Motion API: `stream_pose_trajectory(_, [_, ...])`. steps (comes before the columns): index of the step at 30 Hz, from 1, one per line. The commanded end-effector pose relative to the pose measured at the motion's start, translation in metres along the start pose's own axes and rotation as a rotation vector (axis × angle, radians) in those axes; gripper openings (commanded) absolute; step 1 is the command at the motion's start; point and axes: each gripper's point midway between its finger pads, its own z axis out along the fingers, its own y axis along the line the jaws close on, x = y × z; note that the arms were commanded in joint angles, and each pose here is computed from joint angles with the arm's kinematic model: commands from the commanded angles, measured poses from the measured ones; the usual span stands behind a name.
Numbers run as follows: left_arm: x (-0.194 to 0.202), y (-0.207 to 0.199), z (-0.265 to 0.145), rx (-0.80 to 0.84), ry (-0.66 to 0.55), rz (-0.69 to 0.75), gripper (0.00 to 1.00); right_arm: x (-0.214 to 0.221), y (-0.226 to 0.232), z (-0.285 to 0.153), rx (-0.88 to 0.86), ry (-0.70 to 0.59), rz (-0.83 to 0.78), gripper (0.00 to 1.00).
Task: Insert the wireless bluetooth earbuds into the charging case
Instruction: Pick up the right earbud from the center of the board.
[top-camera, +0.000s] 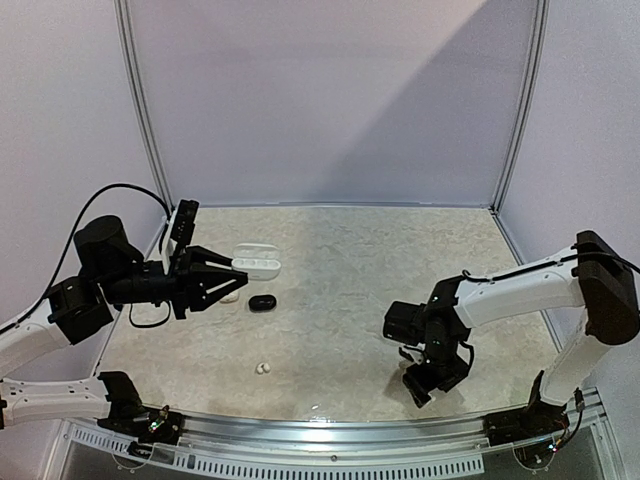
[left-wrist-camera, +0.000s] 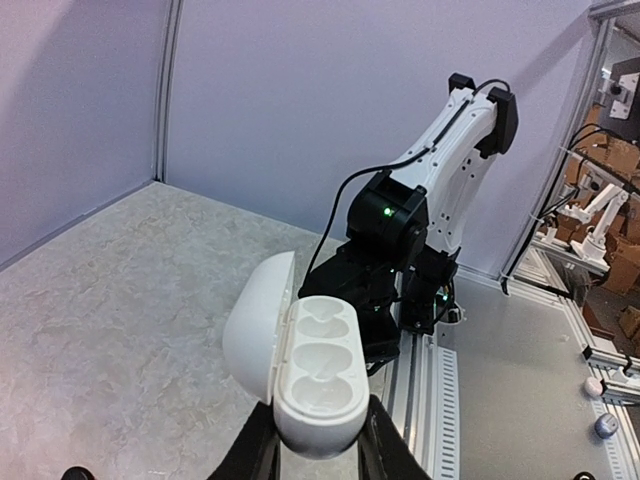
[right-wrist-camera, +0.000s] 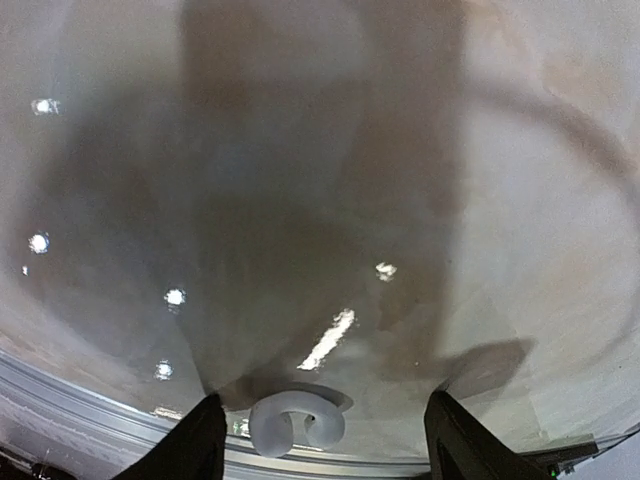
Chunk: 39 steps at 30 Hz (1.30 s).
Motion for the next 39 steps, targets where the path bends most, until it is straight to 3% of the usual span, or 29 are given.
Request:
stream_pose_trajectory(1, [-0.006,0.004,-0.001,-0.013,-0.027,0.011,0.0,-0.009,0.008,0.001,-0.066,-0.074,0.157,0.63])
stream_pose_trajectory(9, [-0.007,0.003,-0.002,-0.017,-0.025,0.015,0.0,-0.011,0.012,0.004,-0.093,-0.072,0.215,0.41])
stream_pose_trajectory(18, [-0.007,0.004,-0.003,-0.023,-0.027,0.02,0.0,-0.01,0.016,0.0,-0.109,-0.066,0.226,0.28])
stream_pose_trajectory(24, [-0.007,0.005,-0.003,-0.027,-0.03,0.025,0.0,-0.035,0.024,-0.02,-0.135,-0.173,0.269,0.24])
stream_pose_trajectory(33, [-0.009,0.004,-0.004,-0.027,-0.033,0.027,0.0,-0.106,0.018,-0.052,-0.197,-0.505,0.591,0.23])
stream_pose_trajectory(39, [-0.01,0.002,-0.005,-0.024,-0.038,0.023,0.0,-0.121,0.011,-0.034,-0.128,-0.471,0.655,0.23])
